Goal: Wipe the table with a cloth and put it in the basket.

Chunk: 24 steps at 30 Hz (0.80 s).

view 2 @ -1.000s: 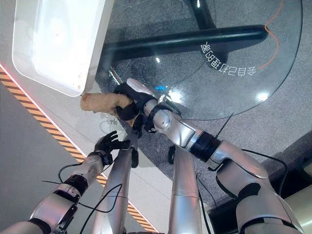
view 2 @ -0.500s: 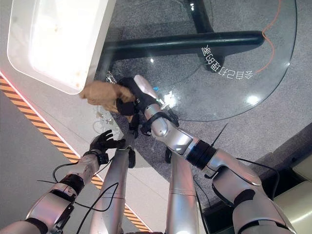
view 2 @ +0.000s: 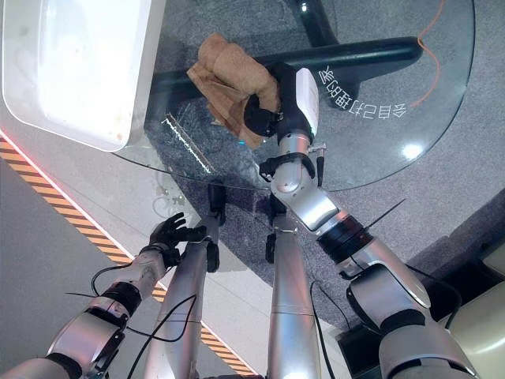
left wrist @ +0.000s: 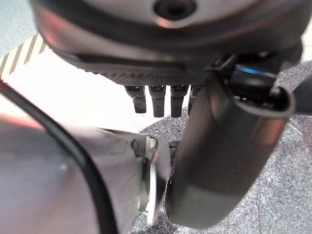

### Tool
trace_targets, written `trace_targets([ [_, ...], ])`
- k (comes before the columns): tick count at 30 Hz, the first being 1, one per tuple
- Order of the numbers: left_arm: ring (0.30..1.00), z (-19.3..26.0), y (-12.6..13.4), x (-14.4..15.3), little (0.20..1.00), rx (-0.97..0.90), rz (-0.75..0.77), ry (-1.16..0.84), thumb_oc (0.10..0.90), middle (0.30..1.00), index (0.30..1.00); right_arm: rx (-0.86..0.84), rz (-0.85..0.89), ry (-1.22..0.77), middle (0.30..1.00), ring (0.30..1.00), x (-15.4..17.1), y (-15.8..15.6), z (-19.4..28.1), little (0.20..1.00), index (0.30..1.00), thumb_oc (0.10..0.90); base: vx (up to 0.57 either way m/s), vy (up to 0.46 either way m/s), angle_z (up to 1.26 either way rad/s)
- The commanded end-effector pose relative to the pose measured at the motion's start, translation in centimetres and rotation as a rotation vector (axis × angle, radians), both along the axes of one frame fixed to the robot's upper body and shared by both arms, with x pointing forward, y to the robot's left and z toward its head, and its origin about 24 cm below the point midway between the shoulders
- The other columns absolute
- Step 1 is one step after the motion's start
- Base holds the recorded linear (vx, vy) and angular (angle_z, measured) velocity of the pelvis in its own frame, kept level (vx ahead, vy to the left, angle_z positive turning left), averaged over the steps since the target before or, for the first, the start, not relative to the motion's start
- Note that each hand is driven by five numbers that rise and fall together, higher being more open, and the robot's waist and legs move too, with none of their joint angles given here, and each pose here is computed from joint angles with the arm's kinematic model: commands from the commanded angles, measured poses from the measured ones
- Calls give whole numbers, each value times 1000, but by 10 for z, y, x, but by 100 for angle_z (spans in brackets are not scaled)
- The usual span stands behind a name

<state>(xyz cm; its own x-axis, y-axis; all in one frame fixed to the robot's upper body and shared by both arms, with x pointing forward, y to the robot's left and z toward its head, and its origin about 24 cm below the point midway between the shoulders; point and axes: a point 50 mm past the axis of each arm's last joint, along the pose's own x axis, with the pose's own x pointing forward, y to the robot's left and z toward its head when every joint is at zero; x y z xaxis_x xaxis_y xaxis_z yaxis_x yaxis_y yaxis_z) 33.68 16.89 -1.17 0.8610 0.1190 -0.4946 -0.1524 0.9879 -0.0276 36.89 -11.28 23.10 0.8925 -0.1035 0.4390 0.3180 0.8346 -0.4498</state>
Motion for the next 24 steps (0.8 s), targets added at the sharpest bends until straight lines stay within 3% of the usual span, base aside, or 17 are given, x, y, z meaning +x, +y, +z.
trace_targets([
  [1, 900, -30, 5, -24, 900, -16, 67, 123, 800, 900, 900, -3, -124, -123, 300, 300, -2, -25, 27, 200, 300, 100, 0, 0, 0],
  [12, 900, -22, 12, -16, 900, -23, 84, 129, 800, 900, 900, 81, -402, -143, 300, 300, 11, -88, 42, 200, 300, 100, 3, 2, -2],
  [24, 900, -24, 16, -18, 900, -39, 124, 119, 800, 900, 900, 394, -635, -367, 300, 300, -11, -151, 46, 200, 300, 100, 5, 2, -8],
])
